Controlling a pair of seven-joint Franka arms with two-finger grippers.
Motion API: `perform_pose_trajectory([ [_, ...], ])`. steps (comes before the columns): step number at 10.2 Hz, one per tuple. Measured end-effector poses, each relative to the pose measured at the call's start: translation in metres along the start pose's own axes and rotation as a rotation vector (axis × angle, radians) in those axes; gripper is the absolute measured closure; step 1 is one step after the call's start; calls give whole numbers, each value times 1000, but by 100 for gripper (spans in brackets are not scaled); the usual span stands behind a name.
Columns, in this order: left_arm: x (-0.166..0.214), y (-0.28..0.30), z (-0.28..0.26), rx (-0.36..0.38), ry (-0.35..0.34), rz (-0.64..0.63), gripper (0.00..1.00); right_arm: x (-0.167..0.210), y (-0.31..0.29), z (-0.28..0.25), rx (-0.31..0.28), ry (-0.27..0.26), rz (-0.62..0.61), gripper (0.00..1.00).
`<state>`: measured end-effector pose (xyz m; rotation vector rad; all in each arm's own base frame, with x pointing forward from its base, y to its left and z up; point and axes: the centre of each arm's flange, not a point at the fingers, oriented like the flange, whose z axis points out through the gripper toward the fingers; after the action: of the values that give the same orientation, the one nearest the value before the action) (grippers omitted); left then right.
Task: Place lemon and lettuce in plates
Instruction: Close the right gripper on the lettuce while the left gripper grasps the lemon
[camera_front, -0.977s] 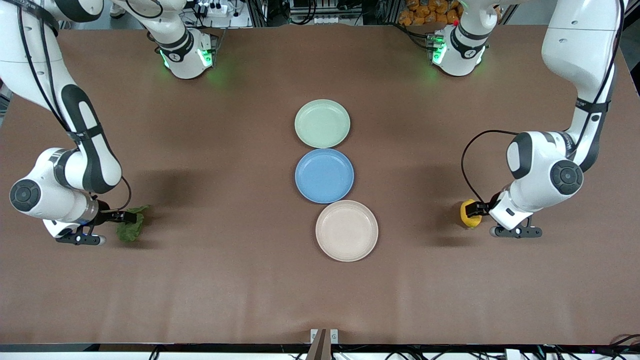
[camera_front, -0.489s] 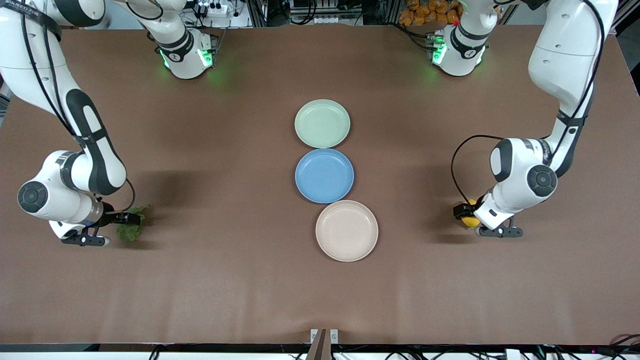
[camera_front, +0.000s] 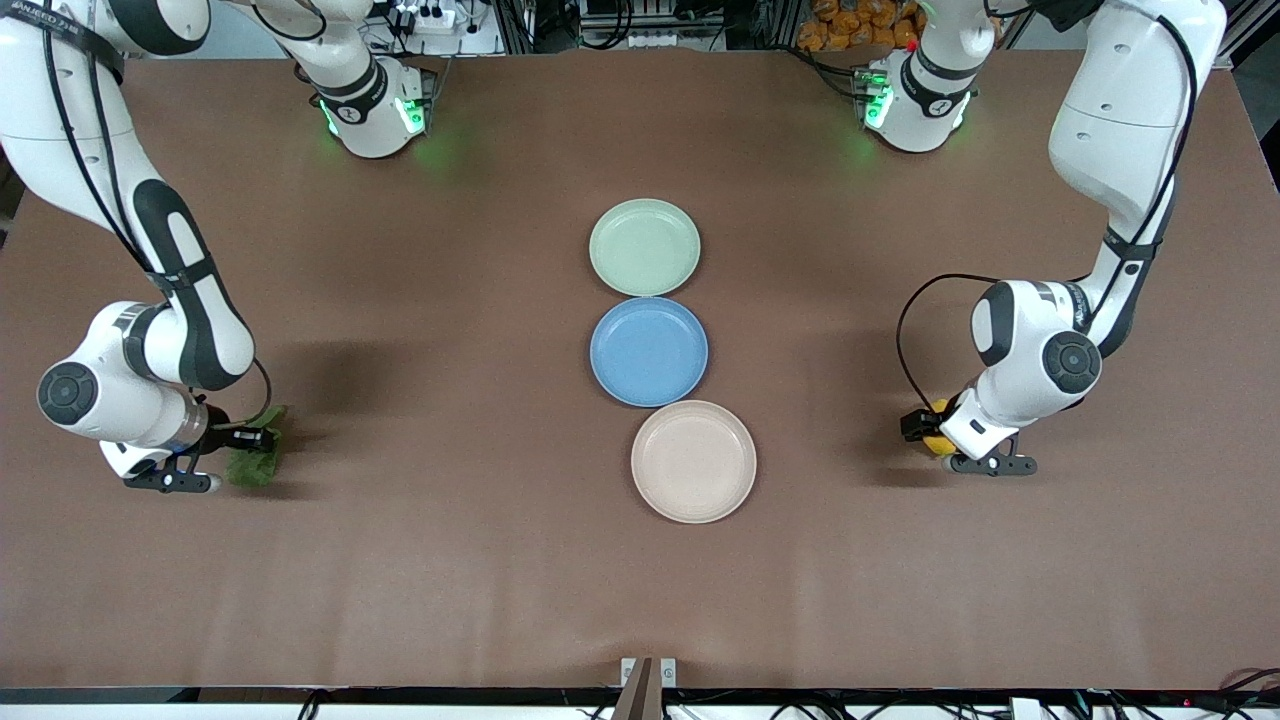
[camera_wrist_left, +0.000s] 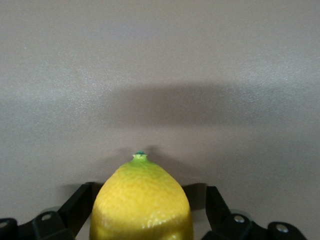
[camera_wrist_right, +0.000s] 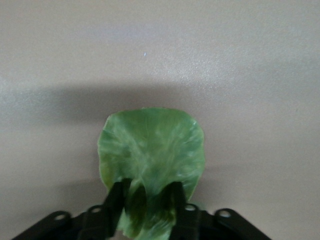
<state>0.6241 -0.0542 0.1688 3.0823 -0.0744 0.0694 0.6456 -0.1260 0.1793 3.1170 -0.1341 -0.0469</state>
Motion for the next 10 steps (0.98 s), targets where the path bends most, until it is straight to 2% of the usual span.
perform_pose_trajectory([
  [2, 0, 2, 0, -2, 2, 2, 0, 0, 0, 1, 1, 2, 1, 88],
  [3, 0, 2, 0, -1, 3, 3, 9, 1, -1, 1, 1, 2, 0, 96],
  [4, 0, 1, 0, 0, 2, 5, 11, 1, -2, -1, 3, -2, -3, 96],
  [6, -2, 4, 0, 0, 1, 13, 36, 3, -14, -18, 14, -28, -19, 96],
  [7, -2, 4, 1, 1, 3, 14, 41, 4, -24, -33, 27, -40, -27, 96],
  [10, -2, 4, 0, 1, 5, 27, 42, -2, -73, -86, 110, -49, -3, 96],
])
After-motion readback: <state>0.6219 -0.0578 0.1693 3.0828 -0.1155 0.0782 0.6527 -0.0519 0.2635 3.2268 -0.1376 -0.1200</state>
